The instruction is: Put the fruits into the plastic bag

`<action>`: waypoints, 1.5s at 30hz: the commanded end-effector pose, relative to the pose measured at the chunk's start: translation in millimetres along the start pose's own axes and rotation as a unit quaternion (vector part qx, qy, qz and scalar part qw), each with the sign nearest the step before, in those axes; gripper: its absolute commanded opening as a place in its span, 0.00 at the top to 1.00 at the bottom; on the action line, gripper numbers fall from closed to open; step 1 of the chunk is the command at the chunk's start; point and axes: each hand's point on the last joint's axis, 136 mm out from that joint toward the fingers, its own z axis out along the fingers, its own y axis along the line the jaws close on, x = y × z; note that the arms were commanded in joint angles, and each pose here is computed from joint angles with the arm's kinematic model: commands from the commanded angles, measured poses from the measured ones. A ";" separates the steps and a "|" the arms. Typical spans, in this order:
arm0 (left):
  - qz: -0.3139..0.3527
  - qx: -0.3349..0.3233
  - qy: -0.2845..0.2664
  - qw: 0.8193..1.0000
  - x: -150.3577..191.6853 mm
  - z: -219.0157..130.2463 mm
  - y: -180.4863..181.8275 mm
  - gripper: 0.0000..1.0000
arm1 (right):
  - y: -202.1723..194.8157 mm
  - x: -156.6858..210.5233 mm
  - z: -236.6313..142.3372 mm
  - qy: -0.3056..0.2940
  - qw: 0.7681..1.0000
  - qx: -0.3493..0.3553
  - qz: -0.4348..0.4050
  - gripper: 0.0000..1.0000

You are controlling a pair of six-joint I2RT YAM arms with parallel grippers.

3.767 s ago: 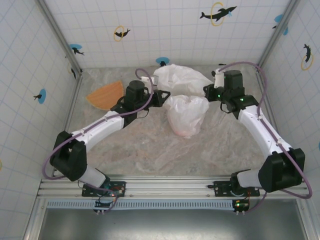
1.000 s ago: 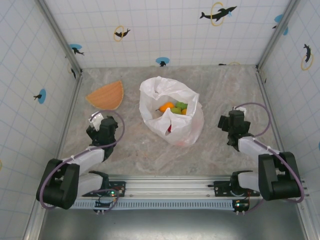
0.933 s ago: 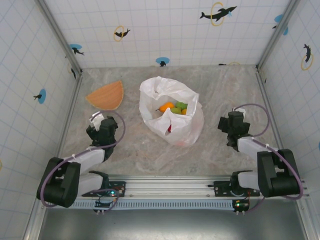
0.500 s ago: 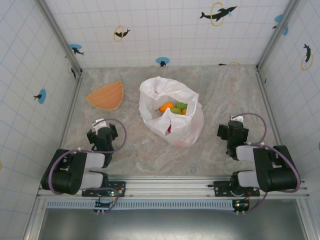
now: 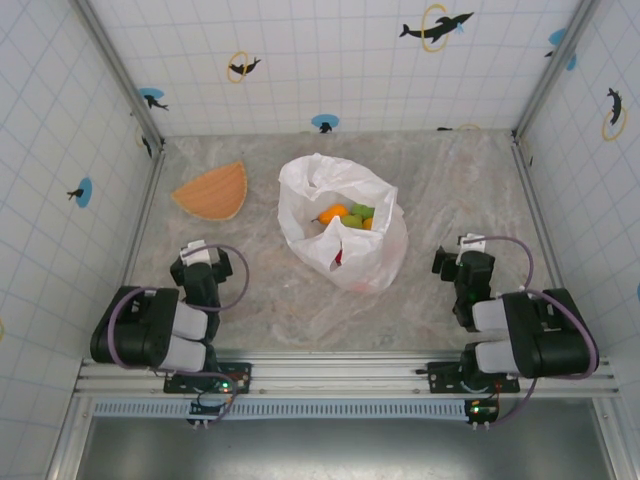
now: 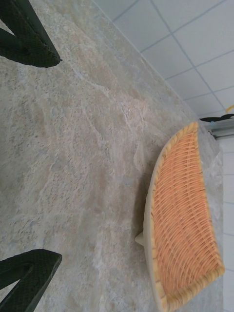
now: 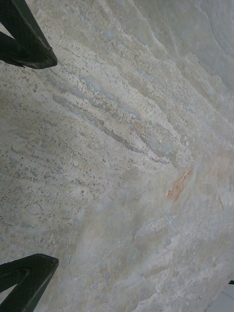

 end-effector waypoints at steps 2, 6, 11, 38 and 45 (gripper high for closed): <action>-0.031 0.054 -0.019 0.998 -4.8 -0.9 -8.4 0.02 | -2.6 -15.0 -2.8 -0.041 0.999 -0.006 0.009 0.00; -0.033 0.068 -0.009 0.997 -0.7 1.7 -11.3 0.03 | -7.3 -15.1 -6.3 -0.055 0.998 -0.005 0.013 0.00; -0.036 0.073 -0.007 0.997 -0.3 2.8 -12.3 0.02 | -9.6 -12.9 -8.6 -0.078 0.997 -0.007 0.020 0.00; -0.036 0.071 -0.009 0.997 -1.6 2.8 -11.3 0.02 | -8.9 -9.9 -6.2 -0.068 0.997 -0.008 0.019 0.00; -0.036 0.071 -0.008 0.997 -0.7 2.7 -11.3 0.02 | -8.7 -10.5 -6.1 -0.069 0.997 -0.008 0.019 0.00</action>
